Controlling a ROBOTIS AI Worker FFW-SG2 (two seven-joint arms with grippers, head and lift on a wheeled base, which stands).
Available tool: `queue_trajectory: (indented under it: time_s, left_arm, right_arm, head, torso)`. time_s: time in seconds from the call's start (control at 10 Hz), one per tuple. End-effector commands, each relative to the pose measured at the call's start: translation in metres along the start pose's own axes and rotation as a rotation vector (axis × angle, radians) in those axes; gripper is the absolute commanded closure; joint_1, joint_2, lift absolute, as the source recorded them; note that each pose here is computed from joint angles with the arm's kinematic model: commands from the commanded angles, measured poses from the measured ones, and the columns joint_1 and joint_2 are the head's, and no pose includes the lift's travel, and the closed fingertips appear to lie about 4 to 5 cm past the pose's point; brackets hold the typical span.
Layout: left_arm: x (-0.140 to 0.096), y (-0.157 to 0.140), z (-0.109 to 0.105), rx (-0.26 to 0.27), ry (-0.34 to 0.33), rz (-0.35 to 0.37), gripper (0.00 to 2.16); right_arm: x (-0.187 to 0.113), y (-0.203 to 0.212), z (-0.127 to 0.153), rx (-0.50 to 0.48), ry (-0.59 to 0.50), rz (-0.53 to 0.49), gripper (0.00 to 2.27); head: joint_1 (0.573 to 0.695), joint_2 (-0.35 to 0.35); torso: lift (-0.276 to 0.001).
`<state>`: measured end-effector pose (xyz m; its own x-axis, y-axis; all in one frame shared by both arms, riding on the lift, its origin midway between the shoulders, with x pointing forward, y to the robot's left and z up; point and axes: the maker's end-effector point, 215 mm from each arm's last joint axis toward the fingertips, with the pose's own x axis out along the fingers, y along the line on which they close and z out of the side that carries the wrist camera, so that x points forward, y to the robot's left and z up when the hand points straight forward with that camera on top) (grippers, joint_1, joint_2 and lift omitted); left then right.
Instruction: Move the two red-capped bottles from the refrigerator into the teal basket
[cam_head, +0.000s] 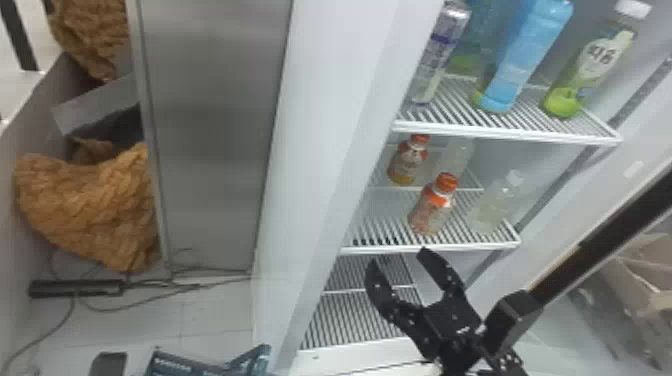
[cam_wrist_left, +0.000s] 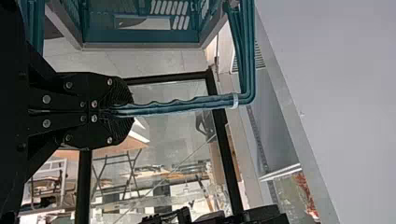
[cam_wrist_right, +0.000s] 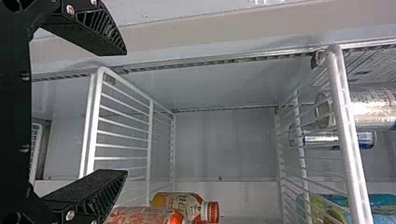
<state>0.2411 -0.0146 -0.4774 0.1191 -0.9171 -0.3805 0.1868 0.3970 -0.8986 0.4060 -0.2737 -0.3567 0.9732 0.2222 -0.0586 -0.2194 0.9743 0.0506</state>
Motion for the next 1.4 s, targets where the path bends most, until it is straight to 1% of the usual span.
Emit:
queue_trajectory:
  time_s: [0.0, 0.7, 1.3]
  left_arm:
    - [0.0000, -0.0003, -0.0004, 0.000, 0.002, -0.001, 1.17]
    - [0.0000, -0.0007, 0.0016, 0.003, -0.001, -0.001, 1.17]
    - [-0.0005, 0.0004, 0.0004, 0.000, -0.003, 0.000, 1.17]
  right_arm:
    - [0.0000, -0.0002, 0.0018, -0.005, -0.006, -0.001, 0.11]
    - [-0.0022, -0.0038, 0.0101, -0.013, -0.026, -0.028, 0.11]
    - [-0.0030, -0.0044, 0.0090, -0.013, -0.023, -0.031, 0.11]
  head:
    - [0.695, -0.350]
    - [0.695, -0.350]
    - [0.695, -0.350]
  torso:
    - [-0.224]
    - [-0.224]
    - [-0.224]
